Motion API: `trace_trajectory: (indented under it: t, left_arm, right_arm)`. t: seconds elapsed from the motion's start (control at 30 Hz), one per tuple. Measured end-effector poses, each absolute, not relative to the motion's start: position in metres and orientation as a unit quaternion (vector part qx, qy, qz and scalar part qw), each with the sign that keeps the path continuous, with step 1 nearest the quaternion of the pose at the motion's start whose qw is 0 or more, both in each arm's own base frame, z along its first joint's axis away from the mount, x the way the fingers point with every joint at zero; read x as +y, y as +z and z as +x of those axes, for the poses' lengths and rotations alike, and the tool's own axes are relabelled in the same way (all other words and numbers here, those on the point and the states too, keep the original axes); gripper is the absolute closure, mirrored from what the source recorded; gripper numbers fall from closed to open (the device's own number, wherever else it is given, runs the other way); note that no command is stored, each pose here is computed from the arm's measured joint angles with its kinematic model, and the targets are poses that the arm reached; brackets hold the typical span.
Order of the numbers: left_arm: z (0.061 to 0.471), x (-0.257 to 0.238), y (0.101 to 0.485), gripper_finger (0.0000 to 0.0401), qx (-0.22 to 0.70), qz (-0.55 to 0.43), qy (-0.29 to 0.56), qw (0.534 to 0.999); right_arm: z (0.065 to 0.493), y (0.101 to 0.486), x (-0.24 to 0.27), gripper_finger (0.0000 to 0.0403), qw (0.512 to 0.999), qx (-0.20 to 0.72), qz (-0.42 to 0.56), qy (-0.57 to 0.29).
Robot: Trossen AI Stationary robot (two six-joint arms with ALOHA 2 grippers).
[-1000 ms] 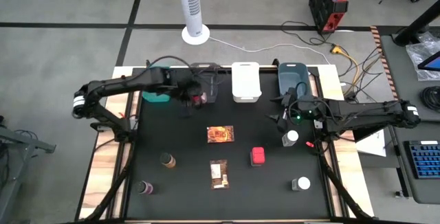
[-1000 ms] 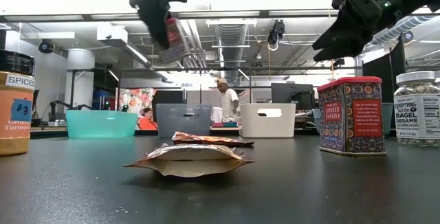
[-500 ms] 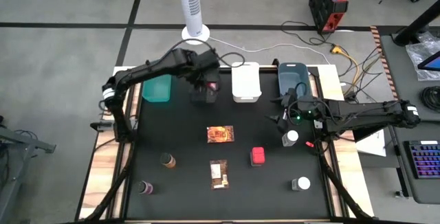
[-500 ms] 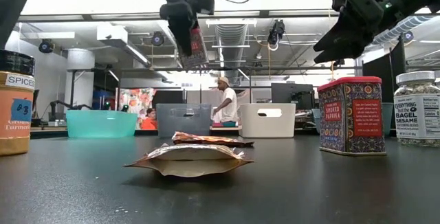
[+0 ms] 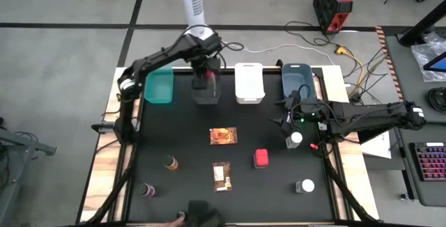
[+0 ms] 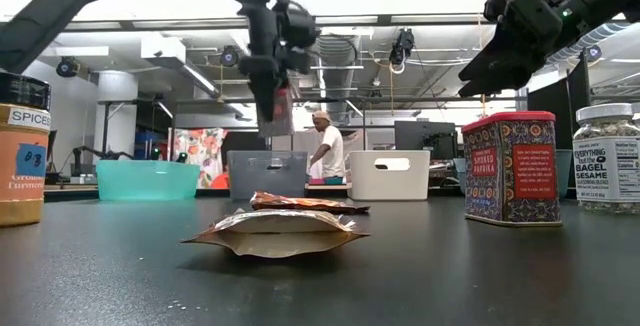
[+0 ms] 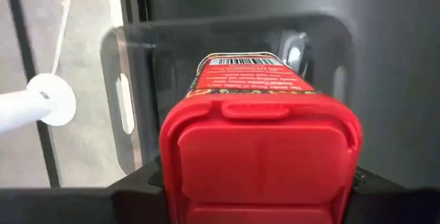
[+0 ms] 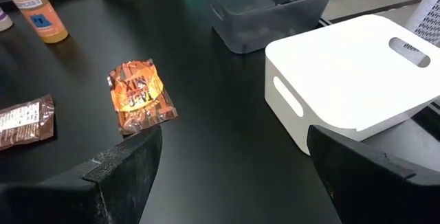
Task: Sort spices by type
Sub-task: Put the top red seasoning can into the black bin
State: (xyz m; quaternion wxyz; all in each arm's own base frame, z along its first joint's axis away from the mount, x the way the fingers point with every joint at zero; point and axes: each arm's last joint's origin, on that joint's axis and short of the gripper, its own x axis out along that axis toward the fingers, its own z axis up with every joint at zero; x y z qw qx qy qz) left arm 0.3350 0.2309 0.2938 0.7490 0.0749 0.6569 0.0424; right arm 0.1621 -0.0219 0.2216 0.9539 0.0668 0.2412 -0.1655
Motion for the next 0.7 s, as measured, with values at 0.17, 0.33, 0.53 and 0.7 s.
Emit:
trace_trajectory:
  t: [0.17,0.33,0.53,0.7]
  left_arm:
    - [0.336,0.260,0.276,0.0222,0.659,0.057,0.024,0.750]
    - [0.337,0.282,0.267,0.0222,0.669,0.039,0.032,0.742]
    - [0.343,0.292,0.253,0.0222,0.683,0.025,0.023,0.730]
    - [0.343,0.293,0.244,0.0222,0.693,0.013,0.025,0.721]
  right_arm:
    - [0.162,0.222,-0.022,0.0048,0.954,0.241,0.066,-0.165]
    - [0.162,0.222,-0.022,0.0048,0.954,0.241,0.066,-0.165]
    - [0.162,0.222,-0.022,0.0048,0.954,0.241,0.066,-0.165]
    - [0.162,0.222,-0.022,0.0048,0.954,0.241,0.066,-0.165]
